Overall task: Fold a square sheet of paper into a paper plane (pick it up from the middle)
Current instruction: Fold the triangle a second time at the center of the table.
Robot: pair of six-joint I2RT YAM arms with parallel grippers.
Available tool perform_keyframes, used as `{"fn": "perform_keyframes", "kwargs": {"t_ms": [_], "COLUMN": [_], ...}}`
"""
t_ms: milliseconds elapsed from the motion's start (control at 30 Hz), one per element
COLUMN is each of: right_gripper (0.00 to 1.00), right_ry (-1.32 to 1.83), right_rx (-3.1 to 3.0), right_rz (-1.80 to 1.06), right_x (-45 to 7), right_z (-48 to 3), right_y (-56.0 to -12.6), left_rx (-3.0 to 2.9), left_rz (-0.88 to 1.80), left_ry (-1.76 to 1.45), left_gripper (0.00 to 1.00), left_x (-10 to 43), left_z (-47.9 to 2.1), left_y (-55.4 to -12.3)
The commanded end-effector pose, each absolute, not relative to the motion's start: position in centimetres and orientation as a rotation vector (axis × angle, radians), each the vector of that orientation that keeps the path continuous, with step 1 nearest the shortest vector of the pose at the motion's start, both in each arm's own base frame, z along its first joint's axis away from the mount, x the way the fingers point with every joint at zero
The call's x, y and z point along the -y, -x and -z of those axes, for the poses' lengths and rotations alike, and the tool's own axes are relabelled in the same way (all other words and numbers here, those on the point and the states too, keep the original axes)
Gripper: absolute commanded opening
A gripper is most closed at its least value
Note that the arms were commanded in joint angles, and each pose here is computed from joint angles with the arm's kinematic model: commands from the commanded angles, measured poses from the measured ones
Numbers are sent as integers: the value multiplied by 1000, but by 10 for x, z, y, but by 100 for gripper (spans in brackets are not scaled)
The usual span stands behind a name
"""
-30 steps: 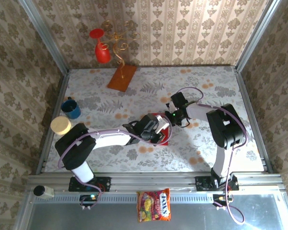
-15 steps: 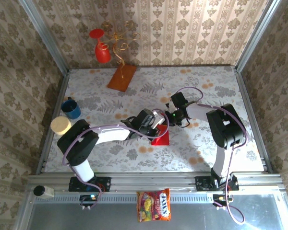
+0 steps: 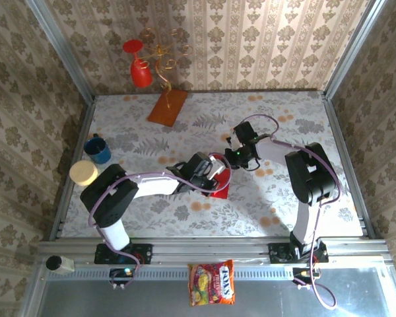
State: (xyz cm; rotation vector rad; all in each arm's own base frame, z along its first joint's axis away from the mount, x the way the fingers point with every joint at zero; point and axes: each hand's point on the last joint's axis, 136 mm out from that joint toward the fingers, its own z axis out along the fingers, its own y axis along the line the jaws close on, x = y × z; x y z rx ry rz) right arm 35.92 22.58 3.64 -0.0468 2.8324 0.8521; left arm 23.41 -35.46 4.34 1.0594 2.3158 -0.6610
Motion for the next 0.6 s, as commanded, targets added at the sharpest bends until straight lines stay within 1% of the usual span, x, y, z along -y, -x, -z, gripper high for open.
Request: {"fn": "perform_keyframes", "kwargs": {"t_ms": [0,267,567], "right_gripper": [0,0,0], "right_ry": [40,21,94], "right_rx": [-2880,-2935,-2982], "right_rz": [-877,-840,-801], "right_x": [-227,-223,-218], "right_z": [-28,-1,11], "right_y": [-353,-350,-338], "left_rx": [-2328,-2319,-2302], "left_rz": [670,680,655], "left_ry": [-1069,-1076,-1082], "left_gripper": [0,0,0], "left_x": [352,355,352], "left_z": [-36,-40,-49], "left_y": [-233,-234,-245]}}
